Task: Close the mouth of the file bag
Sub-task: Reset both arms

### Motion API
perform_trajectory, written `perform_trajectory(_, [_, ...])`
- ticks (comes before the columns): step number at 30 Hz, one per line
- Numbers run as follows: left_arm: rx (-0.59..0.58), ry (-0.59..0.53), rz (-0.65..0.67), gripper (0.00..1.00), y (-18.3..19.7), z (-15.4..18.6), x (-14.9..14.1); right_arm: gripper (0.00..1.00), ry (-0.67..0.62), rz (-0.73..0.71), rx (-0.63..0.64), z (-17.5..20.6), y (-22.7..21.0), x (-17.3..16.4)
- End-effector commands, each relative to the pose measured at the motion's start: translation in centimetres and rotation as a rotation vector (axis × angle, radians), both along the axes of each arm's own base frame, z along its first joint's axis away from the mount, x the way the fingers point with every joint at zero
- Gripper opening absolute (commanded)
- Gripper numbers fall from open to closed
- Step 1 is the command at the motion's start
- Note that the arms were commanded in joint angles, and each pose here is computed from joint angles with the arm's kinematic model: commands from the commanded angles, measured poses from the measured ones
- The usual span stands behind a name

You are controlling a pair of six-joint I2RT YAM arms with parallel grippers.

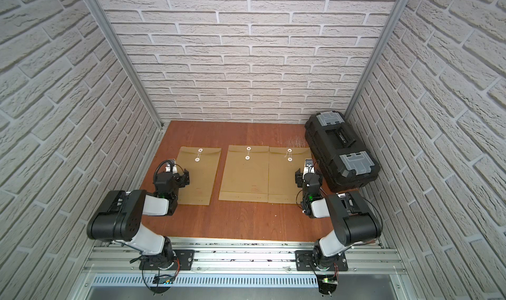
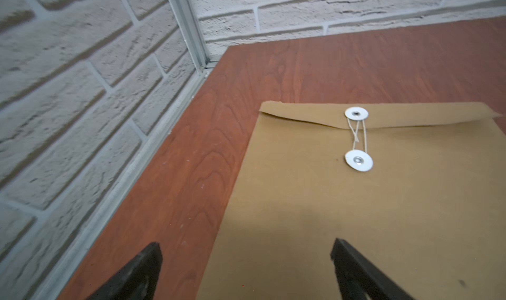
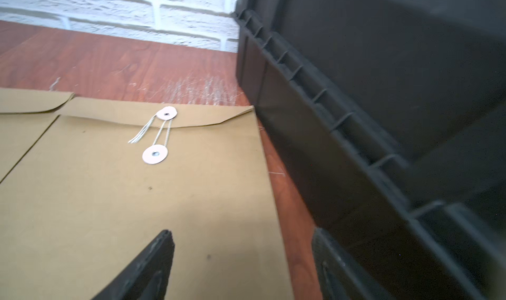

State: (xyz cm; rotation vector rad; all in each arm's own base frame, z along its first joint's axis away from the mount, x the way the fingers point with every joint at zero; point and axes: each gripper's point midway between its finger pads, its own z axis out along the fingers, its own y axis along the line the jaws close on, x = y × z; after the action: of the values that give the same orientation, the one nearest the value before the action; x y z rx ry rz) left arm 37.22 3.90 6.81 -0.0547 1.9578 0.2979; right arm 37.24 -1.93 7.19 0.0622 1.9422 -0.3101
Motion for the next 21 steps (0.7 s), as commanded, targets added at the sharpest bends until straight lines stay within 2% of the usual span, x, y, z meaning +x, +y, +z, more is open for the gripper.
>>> perform_trajectory(1, [-0.046,-0.112,-0.028,0.98,-0.2,2.7,1.5,0.82,-0.103,0.030,0.008,2.9,0.4,1.4])
perform_trajectory(3, [-0.076,-0.101,0.093,0.98,2.1,2.5,1.5,0.83,-0.104,0.006,0.015,2.9,0.0,1.7])
perform_trajectory(5, [-0.089,-0.106,0.110,0.98,2.6,2.5,1.4,0.84,-0.100,-0.026,0.020,2.9,-0.6,1.6])
perform_trajectory(7, [-0.089,-0.105,0.112,0.98,2.6,2.5,1.4,1.00,-0.106,-0.025,0.020,2.9,-0.6,1.6])
perform_trajectory(21, [-0.087,-0.104,0.105,0.98,2.4,2.5,1.4,1.00,-0.104,-0.024,0.020,2.9,-0.6,1.6])
